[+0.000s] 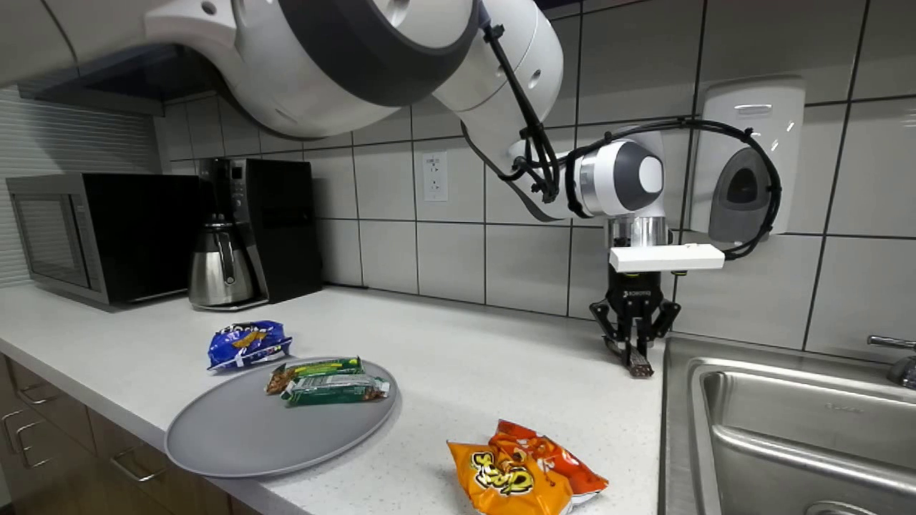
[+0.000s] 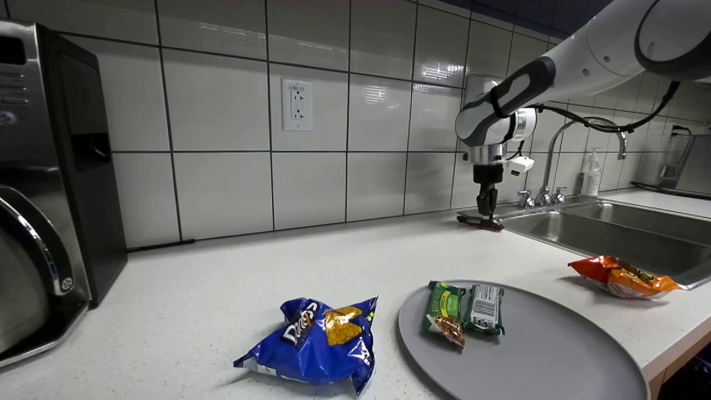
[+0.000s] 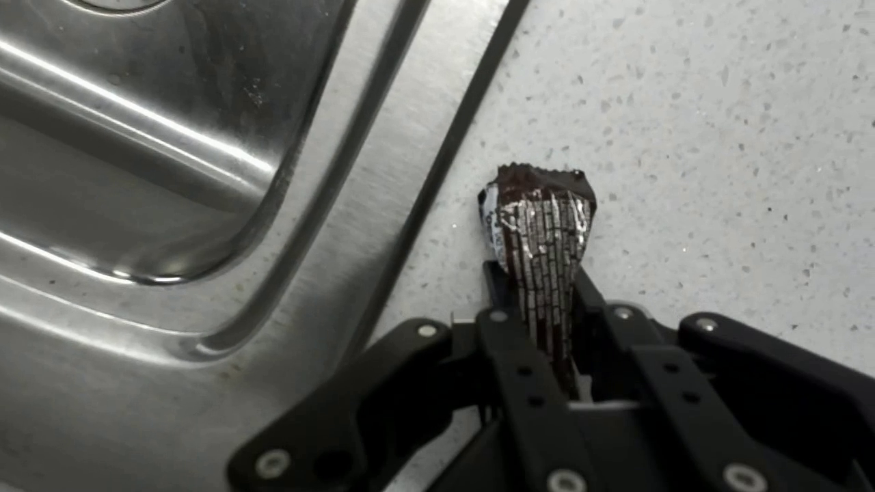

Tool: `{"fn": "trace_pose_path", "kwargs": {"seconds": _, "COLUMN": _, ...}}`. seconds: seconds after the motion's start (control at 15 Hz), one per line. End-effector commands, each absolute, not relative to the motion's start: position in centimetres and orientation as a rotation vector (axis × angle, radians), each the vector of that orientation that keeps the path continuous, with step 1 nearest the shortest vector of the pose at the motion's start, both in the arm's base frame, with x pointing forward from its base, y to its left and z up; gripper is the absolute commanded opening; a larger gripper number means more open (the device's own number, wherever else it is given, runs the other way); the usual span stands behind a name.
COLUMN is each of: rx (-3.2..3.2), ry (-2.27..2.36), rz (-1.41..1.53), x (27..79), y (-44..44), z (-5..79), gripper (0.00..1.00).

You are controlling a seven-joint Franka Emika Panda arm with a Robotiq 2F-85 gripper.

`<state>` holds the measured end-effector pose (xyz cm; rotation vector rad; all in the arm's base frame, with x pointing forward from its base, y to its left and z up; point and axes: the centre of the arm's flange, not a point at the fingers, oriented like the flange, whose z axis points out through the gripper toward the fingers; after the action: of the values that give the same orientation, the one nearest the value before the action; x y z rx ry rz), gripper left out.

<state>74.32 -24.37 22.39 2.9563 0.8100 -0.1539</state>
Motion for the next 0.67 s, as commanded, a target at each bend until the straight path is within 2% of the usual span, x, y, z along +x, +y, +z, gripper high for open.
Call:
{"fn": "trace_pose_path", "kwargs": {"seconds": 0.0, "rx": 2.996, "ry": 0.759, "rz": -0.106, "x": 75.27, "y": -24.82, "z": 22.75, "gripper": 0.05}}
{"fn": "trace_pose_path", "kwargs": {"seconds": 0.47, "rx": 2.997, "ry": 0.747, "rz": -0.112, "x": 75.26, "y": -24.83, "z": 22.83, "gripper": 0.05}}
{"fn": "trace_pose_path", "kwargs": {"seconds": 0.53, "rx": 2.988, "ry": 0.758, "rz": -0.113, "x": 75.29, "y": -24.86, "z": 22.85, "gripper": 0.47}}
{"fn": "trace_pose_path", "kwargs": {"seconds": 0.6, "rx": 2.989, "ry": 0.752, "rz": -0.111, "x": 75.29, "y": -24.86, "z": 22.86, "gripper": 0.48}}
